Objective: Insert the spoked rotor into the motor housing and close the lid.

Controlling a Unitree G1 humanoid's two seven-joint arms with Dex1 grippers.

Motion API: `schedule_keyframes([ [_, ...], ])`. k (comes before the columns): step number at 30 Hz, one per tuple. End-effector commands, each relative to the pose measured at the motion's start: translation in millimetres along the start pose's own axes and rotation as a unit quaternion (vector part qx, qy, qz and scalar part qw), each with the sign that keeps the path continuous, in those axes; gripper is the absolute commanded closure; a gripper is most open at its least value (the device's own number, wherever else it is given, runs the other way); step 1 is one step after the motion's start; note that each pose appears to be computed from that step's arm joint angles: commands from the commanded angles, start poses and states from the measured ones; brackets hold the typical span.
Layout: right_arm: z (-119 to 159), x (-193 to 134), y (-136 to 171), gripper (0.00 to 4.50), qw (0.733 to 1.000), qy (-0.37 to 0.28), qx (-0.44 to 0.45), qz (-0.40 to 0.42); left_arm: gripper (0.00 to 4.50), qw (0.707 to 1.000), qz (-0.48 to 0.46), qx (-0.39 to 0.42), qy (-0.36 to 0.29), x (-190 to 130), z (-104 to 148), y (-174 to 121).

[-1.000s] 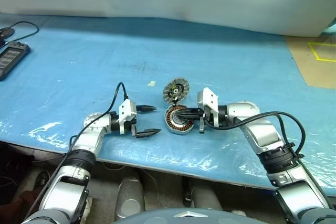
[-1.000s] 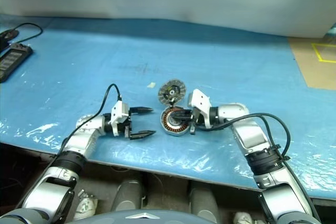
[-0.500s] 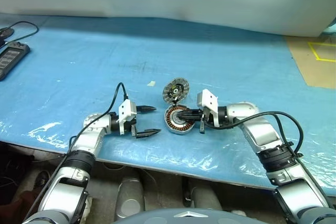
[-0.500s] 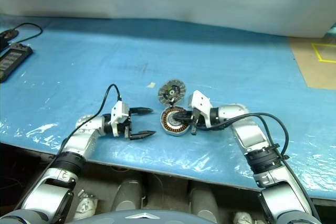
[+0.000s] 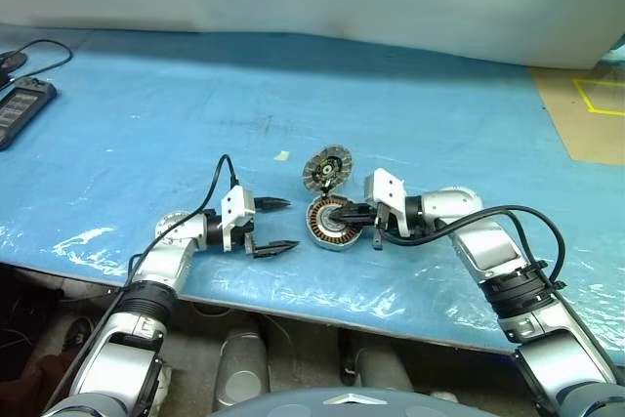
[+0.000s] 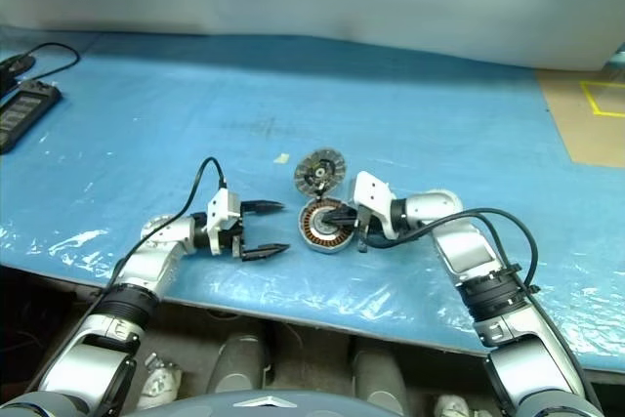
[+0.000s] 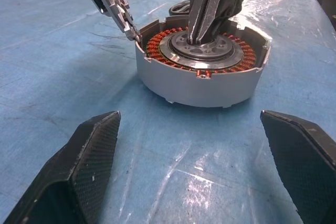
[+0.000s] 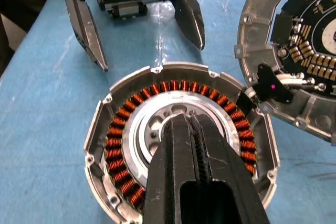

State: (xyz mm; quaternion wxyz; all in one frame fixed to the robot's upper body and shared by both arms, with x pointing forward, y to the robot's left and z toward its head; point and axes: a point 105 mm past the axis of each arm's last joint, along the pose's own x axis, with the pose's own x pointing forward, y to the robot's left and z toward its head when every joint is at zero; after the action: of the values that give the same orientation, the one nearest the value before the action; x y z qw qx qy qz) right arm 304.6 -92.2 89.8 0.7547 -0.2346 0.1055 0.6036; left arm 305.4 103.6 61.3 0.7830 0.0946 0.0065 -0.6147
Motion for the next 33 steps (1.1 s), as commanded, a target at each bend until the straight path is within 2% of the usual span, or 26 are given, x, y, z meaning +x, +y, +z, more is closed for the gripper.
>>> schedule_keyframes([
  [1, -10, -1, 4, 4.47, 0.999, 0.037, -0.019, 0.012, 0.00, 1.000, 0.000, 0.012, -0.001, -1, 6, 1],
  [5, -10, 0, 4, 4.47, 0.999, 0.033, -0.022, 0.010, 0.00, 1.000, -0.001, 0.011, 0.000, -1, 6, 1],
  [9, 11, -3, 1, 4.47, 1.000, -0.025, -0.003, 0.007, 0.00, 1.000, -0.002, 0.008, -0.001, 0, 6, 1],
  [13, 20, -6, 3, 4.47, 0.999, -0.046, -0.005, 0.012, 0.00, 1.000, -0.004, 0.007, -0.002, 0, 6, 0],
  [23, 18, -1, 4, 4.47, 0.999, -0.041, -0.008, 0.015, 0.00, 1.000, -0.008, 0.002, -0.008, 2, 6, -1],
  [33, -3, 3, 6, 4.47, 1.000, -0.001, 0.005, 0.022, 0.00, 1.000, 0.002, 0.004, -0.006, 0, 4, 0],
])
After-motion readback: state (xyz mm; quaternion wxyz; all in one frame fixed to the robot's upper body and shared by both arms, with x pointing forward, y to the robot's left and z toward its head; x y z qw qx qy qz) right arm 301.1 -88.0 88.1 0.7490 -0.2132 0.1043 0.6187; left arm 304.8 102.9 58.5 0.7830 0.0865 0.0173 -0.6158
